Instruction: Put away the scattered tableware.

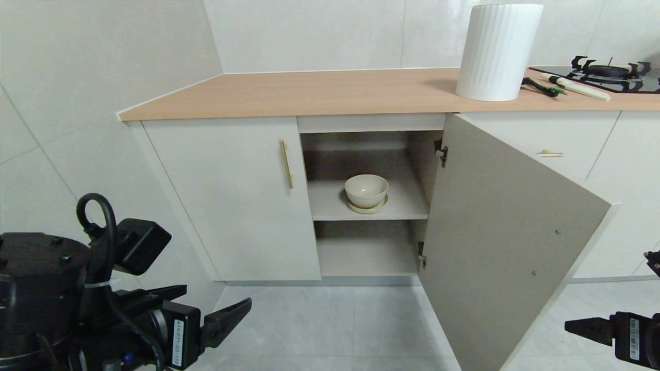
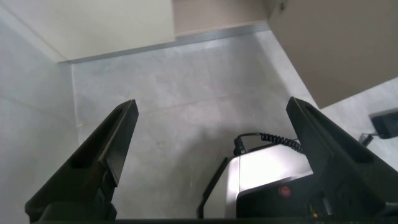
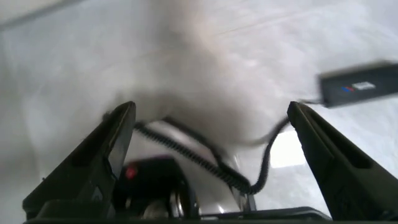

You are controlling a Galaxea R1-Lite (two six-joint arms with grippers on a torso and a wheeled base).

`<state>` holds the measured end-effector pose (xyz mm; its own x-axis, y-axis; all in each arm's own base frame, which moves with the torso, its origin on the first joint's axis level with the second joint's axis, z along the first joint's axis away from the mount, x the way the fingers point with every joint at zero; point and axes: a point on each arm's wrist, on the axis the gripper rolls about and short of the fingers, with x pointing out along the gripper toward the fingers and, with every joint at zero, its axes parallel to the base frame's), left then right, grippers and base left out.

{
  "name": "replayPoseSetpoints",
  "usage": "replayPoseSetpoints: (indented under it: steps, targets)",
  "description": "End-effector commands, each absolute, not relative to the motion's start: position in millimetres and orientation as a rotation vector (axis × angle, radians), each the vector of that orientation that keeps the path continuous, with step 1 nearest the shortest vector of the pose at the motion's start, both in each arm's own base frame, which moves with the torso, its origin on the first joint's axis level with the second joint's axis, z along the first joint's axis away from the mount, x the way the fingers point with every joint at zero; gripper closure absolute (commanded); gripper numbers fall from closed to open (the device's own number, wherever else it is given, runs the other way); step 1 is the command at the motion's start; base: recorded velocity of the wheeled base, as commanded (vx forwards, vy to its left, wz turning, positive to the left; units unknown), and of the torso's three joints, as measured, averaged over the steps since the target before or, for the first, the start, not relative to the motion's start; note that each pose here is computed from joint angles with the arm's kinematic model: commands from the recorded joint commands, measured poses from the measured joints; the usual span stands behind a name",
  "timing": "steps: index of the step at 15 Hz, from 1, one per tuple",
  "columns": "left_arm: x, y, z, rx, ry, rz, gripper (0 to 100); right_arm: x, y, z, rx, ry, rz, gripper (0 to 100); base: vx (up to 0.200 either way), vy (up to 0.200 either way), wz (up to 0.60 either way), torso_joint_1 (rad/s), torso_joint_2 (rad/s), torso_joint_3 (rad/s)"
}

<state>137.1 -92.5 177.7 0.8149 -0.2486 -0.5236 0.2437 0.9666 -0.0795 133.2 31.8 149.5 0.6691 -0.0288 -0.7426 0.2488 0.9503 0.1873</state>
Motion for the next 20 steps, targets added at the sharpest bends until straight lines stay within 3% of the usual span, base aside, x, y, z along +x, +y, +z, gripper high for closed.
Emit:
replayPoseSetpoints:
  steps: [1,5,10,13,20]
  targets:
    - [137.0,-92.5,177.7,-0.009,0.559,-0.262,0,142.2,12.5,153.0,0.3,0.805,-0.274,0,0.0,0.0,0.0,0.0,0.0,0.0]
    - [136.8,-92.0,177.5,-0.01,0.559,-0.26,0,151.5,-17.8,164.6,0.338,0.745,-0.425,0,0.0,0.0,0.0,0.0,0.0,0.0]
    - [136.3,-91.7,178.0,-0.011,0.557,-0.261,0,185.7,-25.9,151.1,0.425,0.693,-0.465,0,0.0,0.0,0.0,0.0,0.0,0.0]
    - [135.2,-90.9,179.3,-0.015,0.55,-0.262,0,204.3,-22.7,144.6,0.444,0.687,-0.406,0,0.0,0.0,0.0,0.0,0.0,0.0]
    - [135.5,-91.1,178.4,-0.013,0.554,-0.263,0,220.3,18.4,163.4,0.381,0.649,-0.209,0,0.0,0.0,0.0,0.0,0.0,0.0]
